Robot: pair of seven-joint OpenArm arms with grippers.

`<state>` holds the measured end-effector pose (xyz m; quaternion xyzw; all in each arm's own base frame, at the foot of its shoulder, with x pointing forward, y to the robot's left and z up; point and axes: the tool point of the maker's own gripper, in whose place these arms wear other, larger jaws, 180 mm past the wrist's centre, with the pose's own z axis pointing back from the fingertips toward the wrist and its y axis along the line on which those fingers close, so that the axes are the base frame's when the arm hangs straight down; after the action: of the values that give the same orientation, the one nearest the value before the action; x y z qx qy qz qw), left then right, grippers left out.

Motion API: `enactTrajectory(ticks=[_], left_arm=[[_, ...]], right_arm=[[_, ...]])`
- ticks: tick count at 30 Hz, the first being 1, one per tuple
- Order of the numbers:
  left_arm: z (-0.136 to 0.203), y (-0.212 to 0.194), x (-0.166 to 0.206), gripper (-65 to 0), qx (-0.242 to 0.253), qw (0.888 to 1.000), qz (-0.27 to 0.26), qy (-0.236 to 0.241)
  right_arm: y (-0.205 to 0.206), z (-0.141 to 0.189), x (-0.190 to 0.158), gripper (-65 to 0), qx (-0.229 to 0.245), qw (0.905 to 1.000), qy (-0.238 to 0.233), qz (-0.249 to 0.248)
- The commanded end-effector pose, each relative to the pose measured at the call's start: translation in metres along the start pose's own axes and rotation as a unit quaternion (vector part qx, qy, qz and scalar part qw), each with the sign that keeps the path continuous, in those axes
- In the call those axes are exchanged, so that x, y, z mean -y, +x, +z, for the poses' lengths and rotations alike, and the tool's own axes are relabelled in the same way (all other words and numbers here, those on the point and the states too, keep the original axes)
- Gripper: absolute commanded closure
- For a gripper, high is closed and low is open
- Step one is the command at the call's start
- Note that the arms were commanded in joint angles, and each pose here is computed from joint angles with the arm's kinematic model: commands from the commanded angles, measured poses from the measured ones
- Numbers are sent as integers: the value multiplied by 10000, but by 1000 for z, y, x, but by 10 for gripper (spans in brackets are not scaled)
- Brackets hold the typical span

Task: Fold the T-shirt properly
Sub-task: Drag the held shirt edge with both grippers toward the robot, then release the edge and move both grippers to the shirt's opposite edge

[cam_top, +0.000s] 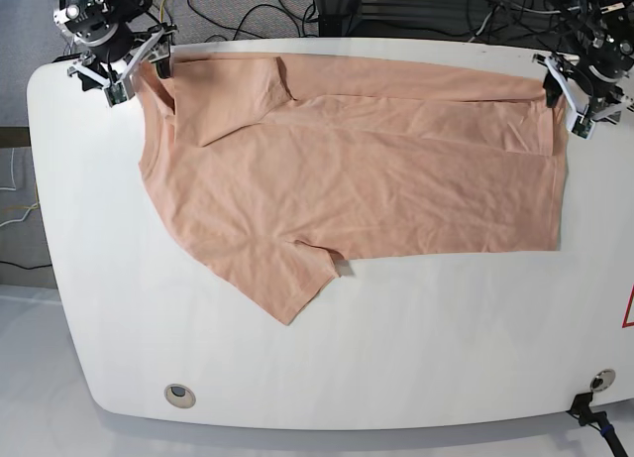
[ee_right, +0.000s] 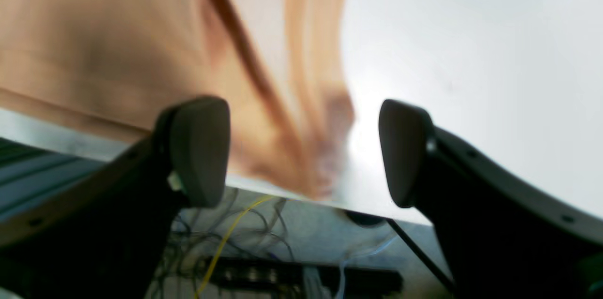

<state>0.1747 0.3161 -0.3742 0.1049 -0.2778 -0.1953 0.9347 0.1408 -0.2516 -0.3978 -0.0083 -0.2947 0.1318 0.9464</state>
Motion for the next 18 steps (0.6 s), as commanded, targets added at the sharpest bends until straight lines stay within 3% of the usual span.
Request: enactTrajectory(ticks=[1,10,18], left_arm=[[9,28,-15,-362,394,9988,-155,231],[14,70,-46,-362,916,9935,-90,662],[14,108,-60,-362,1386,9869,-11,829]], right_arm=[[19,5,12,-473,145,9996,-165,153],[53,4,39,-473,441,9973,-465,370],[121,-10,53,-473,1221,9905,-540,313]])
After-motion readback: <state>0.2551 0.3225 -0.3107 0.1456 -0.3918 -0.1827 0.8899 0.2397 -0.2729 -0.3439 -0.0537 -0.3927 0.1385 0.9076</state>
